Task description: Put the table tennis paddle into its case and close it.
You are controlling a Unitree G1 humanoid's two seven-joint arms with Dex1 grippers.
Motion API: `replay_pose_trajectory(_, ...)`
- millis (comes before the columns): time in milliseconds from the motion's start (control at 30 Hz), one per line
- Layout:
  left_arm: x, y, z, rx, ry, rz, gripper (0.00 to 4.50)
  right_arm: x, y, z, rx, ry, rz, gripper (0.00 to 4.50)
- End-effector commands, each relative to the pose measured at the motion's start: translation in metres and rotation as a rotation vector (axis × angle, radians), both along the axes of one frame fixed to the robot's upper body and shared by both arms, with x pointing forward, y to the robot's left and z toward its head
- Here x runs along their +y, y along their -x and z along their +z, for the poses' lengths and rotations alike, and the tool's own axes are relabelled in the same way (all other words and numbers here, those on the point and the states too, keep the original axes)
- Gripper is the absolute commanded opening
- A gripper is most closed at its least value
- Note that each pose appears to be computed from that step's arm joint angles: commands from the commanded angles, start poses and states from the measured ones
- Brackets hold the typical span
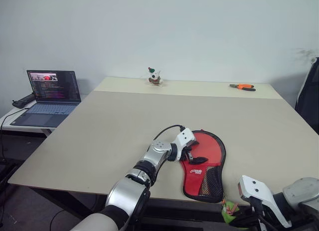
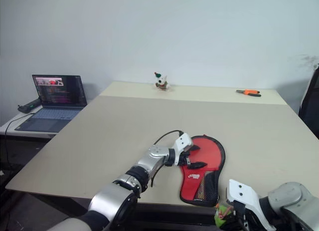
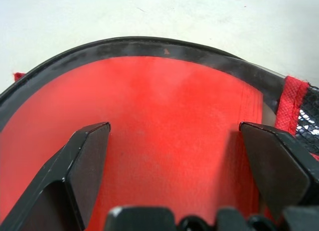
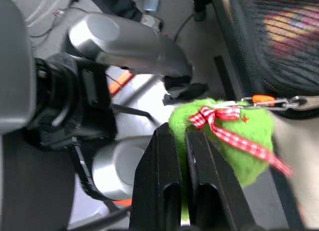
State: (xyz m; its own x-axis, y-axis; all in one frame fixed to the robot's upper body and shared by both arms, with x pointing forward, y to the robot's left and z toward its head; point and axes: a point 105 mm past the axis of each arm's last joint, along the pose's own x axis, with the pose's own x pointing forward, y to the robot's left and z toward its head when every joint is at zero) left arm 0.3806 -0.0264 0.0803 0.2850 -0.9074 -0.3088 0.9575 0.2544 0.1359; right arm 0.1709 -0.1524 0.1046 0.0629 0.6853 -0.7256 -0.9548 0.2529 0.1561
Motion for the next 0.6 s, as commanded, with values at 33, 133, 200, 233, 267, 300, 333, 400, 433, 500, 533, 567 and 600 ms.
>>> replay_pose_trajectory(33,-0.003,0.008,-0.024,0.038,-0.081,0.003,4.5,0.026,0.024,0.0,0.075,-0.083,0.121,0.06)
replay_pose_trajectory(133,-0.003,0.008,-0.024,0.03,-0.087,0.002,4.5,0.034,0.028,-0.001,0.082,-0.106,0.146,0.06)
replay_pose_trajectory(200,-0.004,0.008,-0.024,0.026,-0.087,0.002,4.5,0.038,0.029,-0.002,0.083,-0.114,0.163,0.06)
replay_pose_trajectory(233,-0.004,0.008,-0.024,0.025,-0.086,0.002,4.5,0.039,0.03,-0.002,0.083,-0.116,0.168,0.06)
replay_pose_trajectory(267,-0.004,0.008,-0.023,0.023,-0.086,0.002,4.5,0.041,0.03,-0.003,0.08,-0.119,0.177,0.06)
replay_pose_trajectory(300,-0.005,0.008,-0.023,0.022,-0.086,0.002,4.5,0.042,0.031,-0.003,0.076,-0.122,0.185,0.06)
replay_pose_trajectory(333,-0.005,0.008,-0.023,0.02,-0.086,0.002,4.5,0.045,0.031,-0.002,0.074,-0.128,0.195,0.06)
replay_pose_trajectory(400,-0.007,0.007,-0.022,0.017,-0.086,0.003,4.5,0.049,0.033,-0.001,0.069,-0.138,0.213,0.06)
replay_pose_trajectory(433,-0.007,0.007,-0.022,0.015,-0.087,0.003,4.5,0.052,0.034,0.001,0.065,-0.145,0.224,0.06)
replay_pose_trajectory(500,-0.008,0.007,-0.021,0.012,-0.089,0.004,4.5,0.058,0.035,0.004,0.055,-0.167,0.243,0.06)
replay_pose_trajectory(533,-0.008,0.007,-0.021,0.011,-0.089,0.004,4.5,0.06,0.035,0.005,0.052,-0.177,0.249,0.06)
replay_pose_trajectory(567,-0.008,0.007,-0.021,0.01,-0.09,0.004,4.5,0.063,0.036,0.006,0.048,-0.186,0.256,0.06)
replay_pose_trajectory(600,-0.009,0.007,-0.021,0.008,-0.09,0.004,4.5,0.066,0.036,0.008,0.043,-0.197,0.261,0.06)
